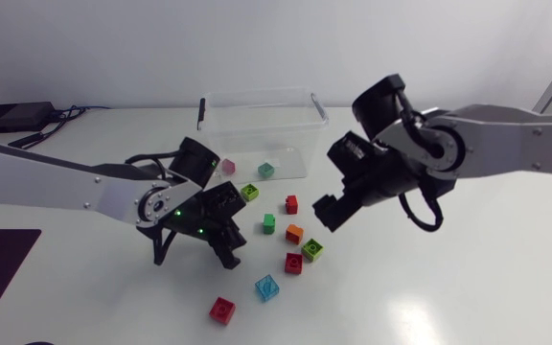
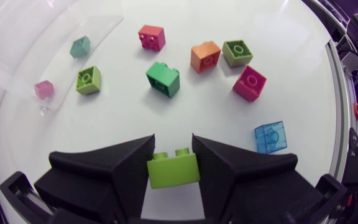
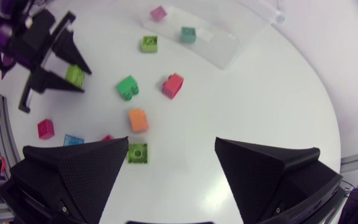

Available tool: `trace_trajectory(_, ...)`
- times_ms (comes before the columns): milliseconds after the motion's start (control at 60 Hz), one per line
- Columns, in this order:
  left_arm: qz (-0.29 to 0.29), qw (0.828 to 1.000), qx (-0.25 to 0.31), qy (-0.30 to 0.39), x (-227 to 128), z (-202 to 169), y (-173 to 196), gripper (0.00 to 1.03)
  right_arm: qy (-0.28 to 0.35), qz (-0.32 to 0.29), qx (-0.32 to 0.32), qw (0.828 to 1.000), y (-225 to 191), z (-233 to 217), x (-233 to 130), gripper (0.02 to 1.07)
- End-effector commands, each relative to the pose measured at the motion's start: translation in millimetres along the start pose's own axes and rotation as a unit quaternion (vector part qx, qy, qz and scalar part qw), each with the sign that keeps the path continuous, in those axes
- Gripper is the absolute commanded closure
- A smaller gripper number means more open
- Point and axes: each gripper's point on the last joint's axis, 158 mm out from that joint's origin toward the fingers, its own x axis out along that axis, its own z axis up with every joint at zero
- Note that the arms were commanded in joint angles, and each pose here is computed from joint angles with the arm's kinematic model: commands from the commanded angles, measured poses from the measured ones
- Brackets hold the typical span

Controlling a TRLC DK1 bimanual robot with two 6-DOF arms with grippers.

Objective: Place the duplo bricks in the container

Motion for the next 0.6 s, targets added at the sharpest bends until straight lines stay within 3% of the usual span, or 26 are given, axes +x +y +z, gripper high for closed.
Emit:
trace_trajectory(0,0.024,0.999,-0.002,-0.045,-29.4,37.2,14.9,0.76,0.042,0.015,-0.006,0.999,12.1,-29.5,14.3,0.06)
trace_trajectory(317,0.099,0.985,-0.007,-0.142,-116.6,111.5,67.4,0.76,0.115,0.042,-0.026,0.992,42.8,-70.3,55.7,0.07)
trace_trajectory(583,0.15,0.967,-0.031,-0.202,-139.8,155.2,125.7,0.76,0.121,0.028,-0.029,0.992,39.6,-67.1,76.7,0.13)
